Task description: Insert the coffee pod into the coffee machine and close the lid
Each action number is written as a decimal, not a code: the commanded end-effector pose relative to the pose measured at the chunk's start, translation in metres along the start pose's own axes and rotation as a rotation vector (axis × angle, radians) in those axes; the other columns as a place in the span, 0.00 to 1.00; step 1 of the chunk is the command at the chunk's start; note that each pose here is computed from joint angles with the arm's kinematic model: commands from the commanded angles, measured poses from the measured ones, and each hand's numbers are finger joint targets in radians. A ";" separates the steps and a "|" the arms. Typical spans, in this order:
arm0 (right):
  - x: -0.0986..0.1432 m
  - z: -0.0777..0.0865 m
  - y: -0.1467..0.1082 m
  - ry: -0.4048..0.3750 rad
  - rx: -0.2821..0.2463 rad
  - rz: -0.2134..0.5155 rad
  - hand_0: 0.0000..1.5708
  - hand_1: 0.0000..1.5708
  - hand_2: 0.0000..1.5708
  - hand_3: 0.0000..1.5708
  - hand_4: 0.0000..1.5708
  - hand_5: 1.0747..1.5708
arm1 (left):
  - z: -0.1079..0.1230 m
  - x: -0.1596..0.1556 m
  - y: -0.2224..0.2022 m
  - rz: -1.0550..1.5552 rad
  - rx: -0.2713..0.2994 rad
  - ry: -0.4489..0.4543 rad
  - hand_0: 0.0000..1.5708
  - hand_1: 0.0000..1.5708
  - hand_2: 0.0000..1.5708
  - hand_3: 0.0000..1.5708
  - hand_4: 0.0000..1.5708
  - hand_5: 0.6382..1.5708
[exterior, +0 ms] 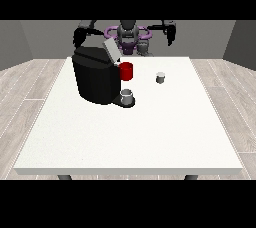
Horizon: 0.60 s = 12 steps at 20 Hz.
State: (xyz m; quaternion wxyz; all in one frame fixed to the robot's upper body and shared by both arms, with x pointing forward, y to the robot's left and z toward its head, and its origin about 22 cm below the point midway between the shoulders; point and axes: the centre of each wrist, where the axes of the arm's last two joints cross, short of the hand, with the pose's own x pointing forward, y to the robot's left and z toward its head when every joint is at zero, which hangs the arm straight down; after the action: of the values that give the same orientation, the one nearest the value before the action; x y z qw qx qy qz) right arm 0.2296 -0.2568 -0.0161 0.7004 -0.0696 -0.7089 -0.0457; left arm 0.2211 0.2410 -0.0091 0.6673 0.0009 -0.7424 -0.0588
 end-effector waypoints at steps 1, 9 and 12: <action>-0.004 -0.003 -0.005 -0.036 -0.049 -0.021 0.00 0.00 0.00 0.00 0.14 1.00 | 0.000 0.001 0.014 -0.102 -0.043 -0.017 0.00 0.00 0.00 0.00 0.20 1.00; 0.020 -0.011 0.016 -0.096 0.024 -0.051 0.00 0.00 0.00 0.00 0.11 1.00 | -0.045 0.014 0.072 -0.197 0.016 0.086 0.00 0.00 0.00 0.00 0.00 1.00; 0.022 -0.020 0.024 -0.093 0.044 -0.060 0.00 0.00 0.00 0.00 0.12 1.00 | -0.078 0.036 0.060 -0.221 -0.001 0.127 0.00 0.00 0.00 0.00 0.00 1.00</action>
State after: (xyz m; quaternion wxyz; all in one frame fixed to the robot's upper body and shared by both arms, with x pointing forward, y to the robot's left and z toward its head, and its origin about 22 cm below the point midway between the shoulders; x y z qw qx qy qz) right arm 0.2481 -0.2479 -0.0008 0.6682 -0.0518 -0.7404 -0.0509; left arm 0.2749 0.2845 0.0239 0.6851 0.0723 -0.7129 -0.1311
